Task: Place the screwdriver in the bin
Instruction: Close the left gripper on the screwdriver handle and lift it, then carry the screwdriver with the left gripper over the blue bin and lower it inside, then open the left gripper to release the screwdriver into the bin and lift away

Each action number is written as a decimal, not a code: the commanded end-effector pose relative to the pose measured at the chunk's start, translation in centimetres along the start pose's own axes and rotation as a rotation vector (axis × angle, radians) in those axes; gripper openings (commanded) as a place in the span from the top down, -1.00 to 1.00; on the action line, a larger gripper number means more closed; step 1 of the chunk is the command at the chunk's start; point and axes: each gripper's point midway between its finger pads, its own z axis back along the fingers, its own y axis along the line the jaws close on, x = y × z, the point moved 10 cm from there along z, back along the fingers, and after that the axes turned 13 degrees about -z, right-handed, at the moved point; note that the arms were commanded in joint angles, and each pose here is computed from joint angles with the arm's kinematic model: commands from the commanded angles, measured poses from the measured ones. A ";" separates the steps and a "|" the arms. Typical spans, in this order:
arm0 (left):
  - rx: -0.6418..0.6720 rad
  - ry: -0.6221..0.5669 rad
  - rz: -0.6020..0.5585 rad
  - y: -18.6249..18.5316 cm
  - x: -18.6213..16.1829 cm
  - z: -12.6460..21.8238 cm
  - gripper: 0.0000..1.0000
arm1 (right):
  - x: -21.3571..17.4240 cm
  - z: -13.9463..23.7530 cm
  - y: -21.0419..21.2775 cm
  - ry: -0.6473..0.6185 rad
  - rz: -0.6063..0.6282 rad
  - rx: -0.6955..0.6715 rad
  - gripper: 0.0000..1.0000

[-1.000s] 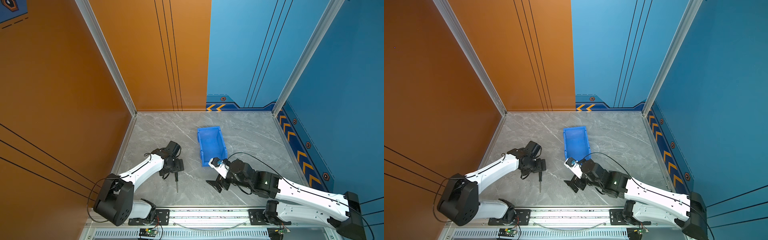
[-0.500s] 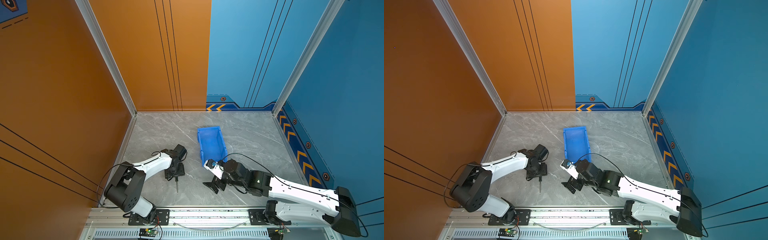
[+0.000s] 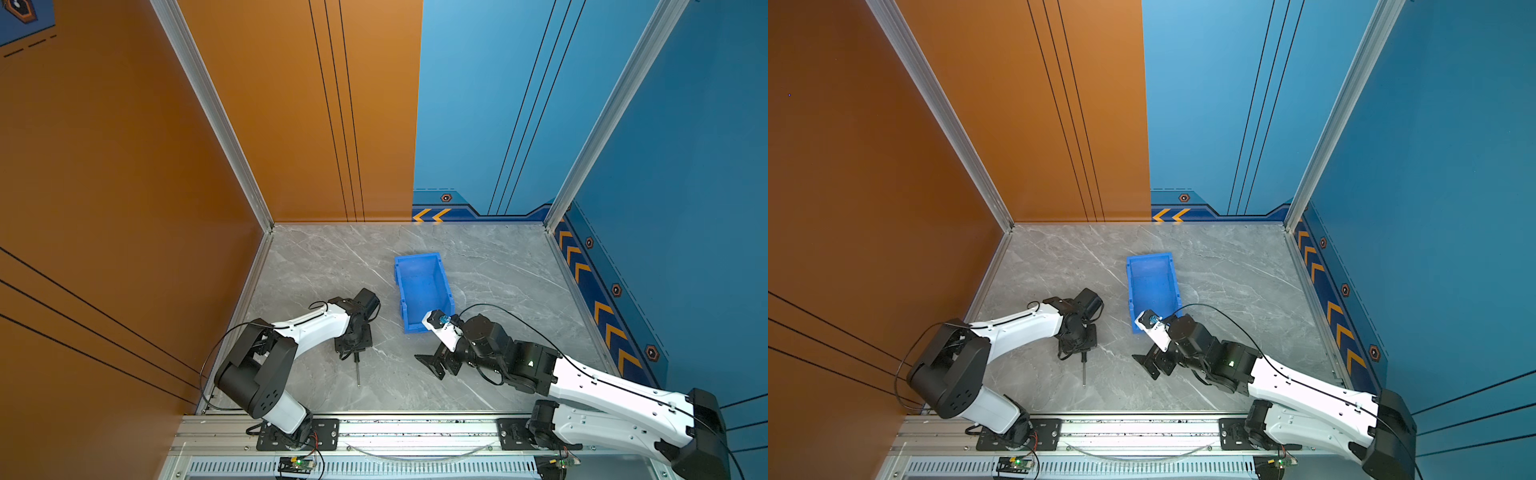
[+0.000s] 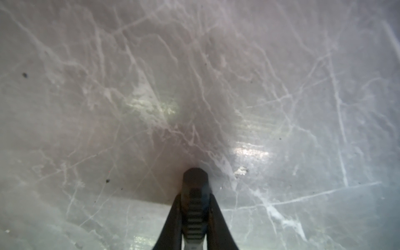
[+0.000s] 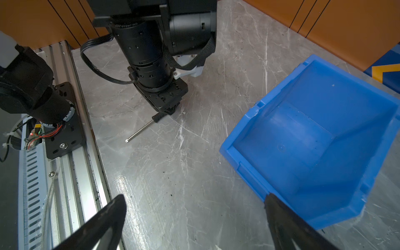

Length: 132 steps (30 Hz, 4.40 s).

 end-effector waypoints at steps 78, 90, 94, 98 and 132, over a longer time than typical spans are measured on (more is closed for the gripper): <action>0.015 -0.226 -0.045 -18.9 17.4 -2.2 0.49 | -1.0 9.6 -9.9 -0.283 -0.366 -0.458 -1.00; 0.015 -0.256 -0.060 -19.1 17.3 -0.9 0.19 | -1.1 9.8 -9.9 -0.290 -0.366 -0.468 -1.00; 0.019 -0.294 -0.065 -19.1 17.4 0.6 0.19 | -1.1 9.9 -9.9 -0.293 -0.366 -0.467 -1.00; 0.018 -0.330 -0.082 -19.3 17.1 2.1 0.28 | -1.2 10.1 -9.7 -0.303 -0.367 -0.459 -1.00; 0.106 -0.659 -0.405 -8.3 6.1 21.9 -0.96 | -2.5 12.0 -9.9 -0.404 -0.432 -0.583 -1.00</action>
